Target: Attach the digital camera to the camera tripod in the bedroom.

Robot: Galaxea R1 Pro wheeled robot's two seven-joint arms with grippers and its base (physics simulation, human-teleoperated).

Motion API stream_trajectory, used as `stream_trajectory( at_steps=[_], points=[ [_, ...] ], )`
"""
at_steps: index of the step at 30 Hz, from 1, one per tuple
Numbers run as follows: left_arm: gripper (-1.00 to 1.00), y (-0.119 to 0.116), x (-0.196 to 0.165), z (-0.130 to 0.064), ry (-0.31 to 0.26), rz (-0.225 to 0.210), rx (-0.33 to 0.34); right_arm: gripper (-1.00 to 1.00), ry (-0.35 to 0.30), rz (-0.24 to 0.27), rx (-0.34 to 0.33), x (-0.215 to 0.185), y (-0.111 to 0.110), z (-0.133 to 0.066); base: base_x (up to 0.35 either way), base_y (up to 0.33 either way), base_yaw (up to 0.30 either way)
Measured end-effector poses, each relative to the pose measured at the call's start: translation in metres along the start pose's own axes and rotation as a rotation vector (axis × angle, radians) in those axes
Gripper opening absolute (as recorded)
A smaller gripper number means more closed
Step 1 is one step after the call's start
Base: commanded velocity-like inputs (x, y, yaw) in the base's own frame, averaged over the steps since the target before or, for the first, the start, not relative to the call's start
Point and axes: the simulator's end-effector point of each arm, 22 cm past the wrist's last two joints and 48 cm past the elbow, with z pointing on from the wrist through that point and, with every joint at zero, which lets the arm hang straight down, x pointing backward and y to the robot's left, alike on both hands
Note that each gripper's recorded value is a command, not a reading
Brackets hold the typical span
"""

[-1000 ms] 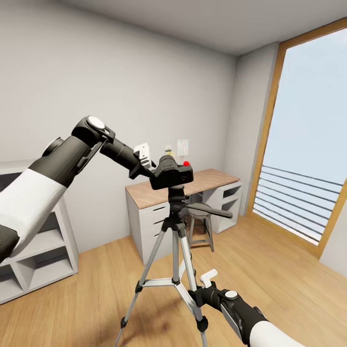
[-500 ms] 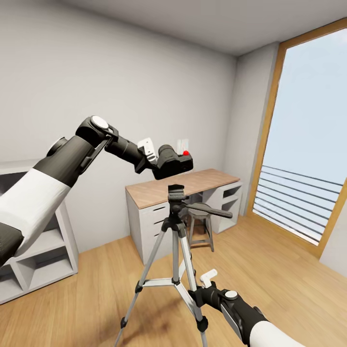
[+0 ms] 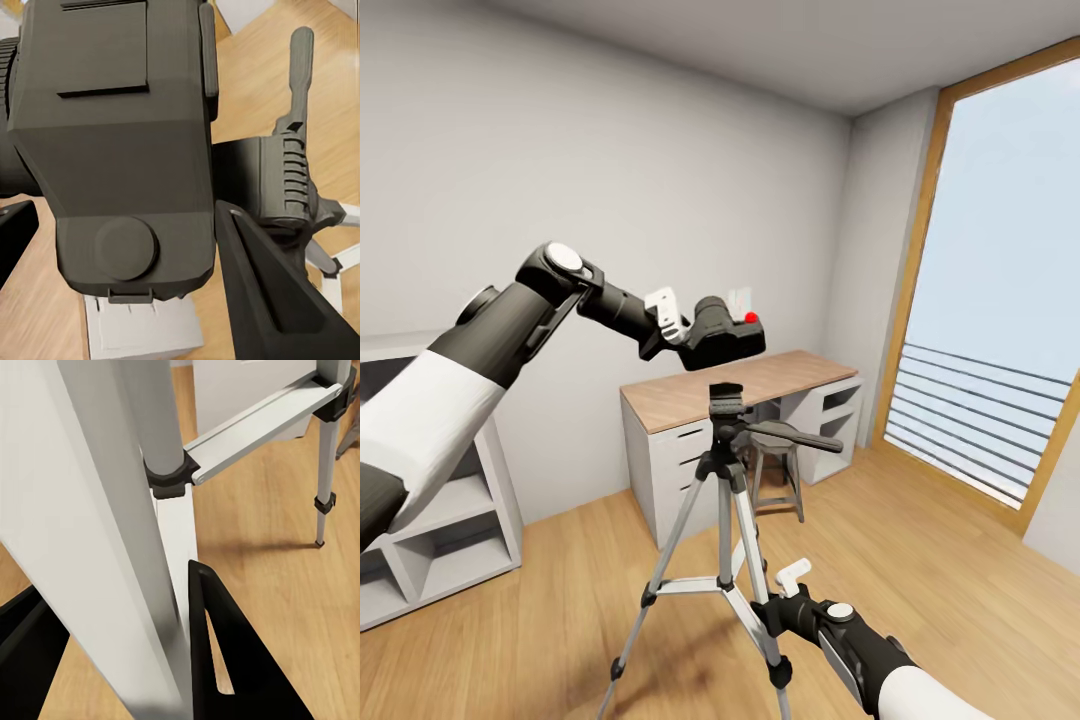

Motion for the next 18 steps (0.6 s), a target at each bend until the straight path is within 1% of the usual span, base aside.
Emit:
stream_trajectory(
  at_steps=[2,3,6,10,18],
  points=[
    [-1.0,-0.001,0.003,0.001,-0.002,0.004,0.011,-1.0,0.0,0.0,0.0,0.0,0.0,0.0,0.0,0.0,0.0],
    [-1.0,-0.004,0.008,0.003,-0.004,0.005,0.036,-1.0,-0.001,-0.001,0.0,0.0,0.0,0.0,0.0,0.0,0.0],
    [-1.0,-0.01,0.009,0.003,-0.007,0.006,0.063,-1.0,0.0,-0.001,0.0,0.0,0.0,0.0,0.0,0.0,0.0],
    [-1.0,-0.012,0.011,0.002,-0.007,0.005,0.077,-1.0,-0.001,-0.002,0.0,-0.001,0.0,0.0,0.0,0.0,0.0],
    [-1.0,-0.012,0.016,0.001,0.0,-0.003,0.083,-1.0,-0.001,-0.001,0.0,0.0,0.0,0.0,0.0,0.0,0.0]
  ],
)
